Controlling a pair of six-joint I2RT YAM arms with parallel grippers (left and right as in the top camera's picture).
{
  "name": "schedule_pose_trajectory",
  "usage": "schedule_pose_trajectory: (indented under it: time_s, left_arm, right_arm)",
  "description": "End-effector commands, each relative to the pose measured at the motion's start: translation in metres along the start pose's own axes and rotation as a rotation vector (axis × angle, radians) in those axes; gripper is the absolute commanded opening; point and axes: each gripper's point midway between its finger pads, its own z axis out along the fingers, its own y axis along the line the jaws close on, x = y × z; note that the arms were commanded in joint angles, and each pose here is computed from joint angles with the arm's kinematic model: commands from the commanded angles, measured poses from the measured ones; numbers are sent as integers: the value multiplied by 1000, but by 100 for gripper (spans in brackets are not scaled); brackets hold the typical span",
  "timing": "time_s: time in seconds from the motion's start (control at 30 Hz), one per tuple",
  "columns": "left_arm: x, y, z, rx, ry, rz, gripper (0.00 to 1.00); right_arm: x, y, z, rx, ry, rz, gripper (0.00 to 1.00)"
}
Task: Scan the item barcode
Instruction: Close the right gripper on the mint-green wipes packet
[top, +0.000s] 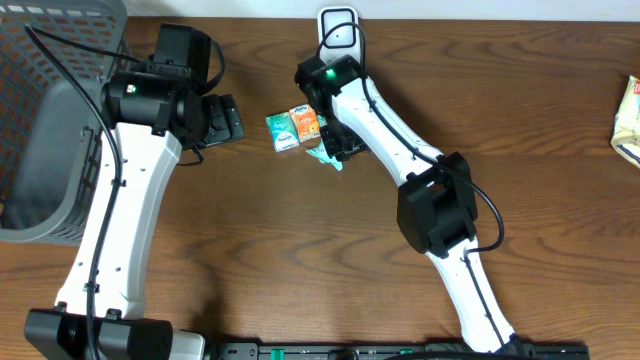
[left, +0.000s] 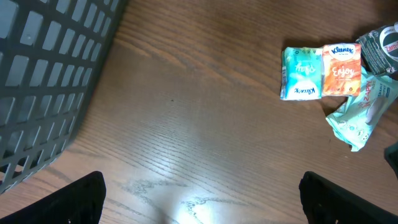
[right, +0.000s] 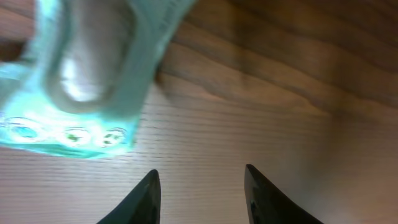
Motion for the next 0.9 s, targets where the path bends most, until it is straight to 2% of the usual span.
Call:
schedule_pose_trajectory:
  time_s: [0.0, 0.03, 0.13, 0.23, 0.27, 0.3, 0.43, 0.67, 0.73, 0.77, 0.8, 0.87]
  left_arm:
    - [-3, 3, -5, -8, -17, 5, 98]
    - [-3, 3, -5, -8, -17, 5, 98]
    - [-3, 3, -5, -8, -17, 5, 98]
    - [-3, 3, -5, -8, -17, 5, 98]
    - [-3, 3, -5, -8, -17, 5, 98]
    - [-3, 3, -5, -8, -17, 5, 98]
    - [-3, 3, -5, -8, -17, 5, 98]
    - [-3, 3, -5, -8, -17, 5, 98]
    - [-3, 3, -5, -8, -17, 5, 98]
    - [-3, 3, -5, -8, -17, 5, 98]
    - [-3, 3, -5, -8, -17, 5, 98]
    - [-3, 3, -5, -8, -17, 5, 98]
  right_arm:
    - [-19, 6, -19, -79, -69, 15, 49]
    - [-23, 5, -24, -85, -88, 20, 54]
    - [-35, 5, -38, -104, -147, 34, 57]
    - [-43, 13, -41, -137, -181, 34, 66]
    - [-44, 17, -40, -149, -187, 32, 64]
    - [-46, 23, -38, -161, -193, 27, 55]
    - [-51, 30, -28, -161, -209, 21, 45]
    - [-61, 35, -21, -177, -242, 51, 40]
    - [-62, 36, -21, -178, -245, 51, 34]
    - [-64, 37, -19, -179, -249, 51, 22]
    - [-64, 38, -17, -180, -250, 51, 17]
    - [-64, 42, -9, -179, -249, 46, 16]
